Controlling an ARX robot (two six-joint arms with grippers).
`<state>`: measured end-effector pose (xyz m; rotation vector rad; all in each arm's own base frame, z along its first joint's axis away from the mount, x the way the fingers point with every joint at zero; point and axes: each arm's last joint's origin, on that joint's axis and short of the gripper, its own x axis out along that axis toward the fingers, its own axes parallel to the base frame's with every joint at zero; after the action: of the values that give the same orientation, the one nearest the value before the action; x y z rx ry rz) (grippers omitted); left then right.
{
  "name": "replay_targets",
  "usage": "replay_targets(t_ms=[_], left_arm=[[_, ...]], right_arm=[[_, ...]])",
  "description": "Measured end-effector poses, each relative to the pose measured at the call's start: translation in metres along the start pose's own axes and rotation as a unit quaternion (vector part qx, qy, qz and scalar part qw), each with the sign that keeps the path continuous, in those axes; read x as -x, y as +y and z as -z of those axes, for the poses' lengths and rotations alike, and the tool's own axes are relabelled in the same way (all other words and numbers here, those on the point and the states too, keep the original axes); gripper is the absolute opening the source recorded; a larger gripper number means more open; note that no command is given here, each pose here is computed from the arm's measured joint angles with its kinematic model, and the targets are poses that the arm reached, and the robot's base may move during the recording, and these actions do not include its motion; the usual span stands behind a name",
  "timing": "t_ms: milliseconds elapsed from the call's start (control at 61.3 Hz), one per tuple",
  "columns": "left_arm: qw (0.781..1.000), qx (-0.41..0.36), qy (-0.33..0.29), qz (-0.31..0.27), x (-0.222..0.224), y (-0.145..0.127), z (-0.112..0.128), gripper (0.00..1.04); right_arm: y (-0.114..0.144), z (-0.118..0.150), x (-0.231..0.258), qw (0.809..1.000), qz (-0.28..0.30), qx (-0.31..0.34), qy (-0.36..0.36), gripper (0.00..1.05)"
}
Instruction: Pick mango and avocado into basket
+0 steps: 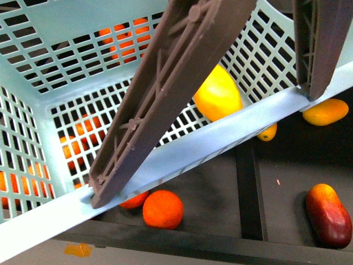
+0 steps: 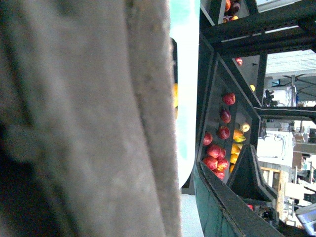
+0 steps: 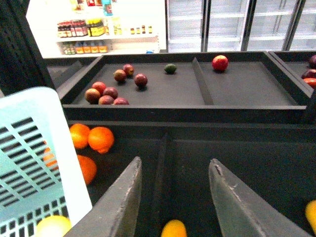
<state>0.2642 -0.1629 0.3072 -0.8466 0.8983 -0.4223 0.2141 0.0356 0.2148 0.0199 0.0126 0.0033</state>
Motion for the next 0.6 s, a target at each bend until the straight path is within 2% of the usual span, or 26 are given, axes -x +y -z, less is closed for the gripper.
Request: replay_targets(t_ms=[82,228,603], left_arm=[[1.000,0.000,-0.002,-0.002,0.000,0.000,0.000,0.29],[1.000,-0.001,-0.007,-0.004,0.000,0.000,0.000,0.29],[1.000,-0.001,-0.003,-0.002,0.000,0.000,0.000,0.29]], right_arm=[[-0.007,0.009,0.013,1.000,-0.003,0.007,0.000,0.02],[-0.016,0.018,0.029,1.000,0.000,0.007,-0.002,0.02],[-0.017,0.020,0.033,1.000,0.001,0.008,-0.004,0.62]])
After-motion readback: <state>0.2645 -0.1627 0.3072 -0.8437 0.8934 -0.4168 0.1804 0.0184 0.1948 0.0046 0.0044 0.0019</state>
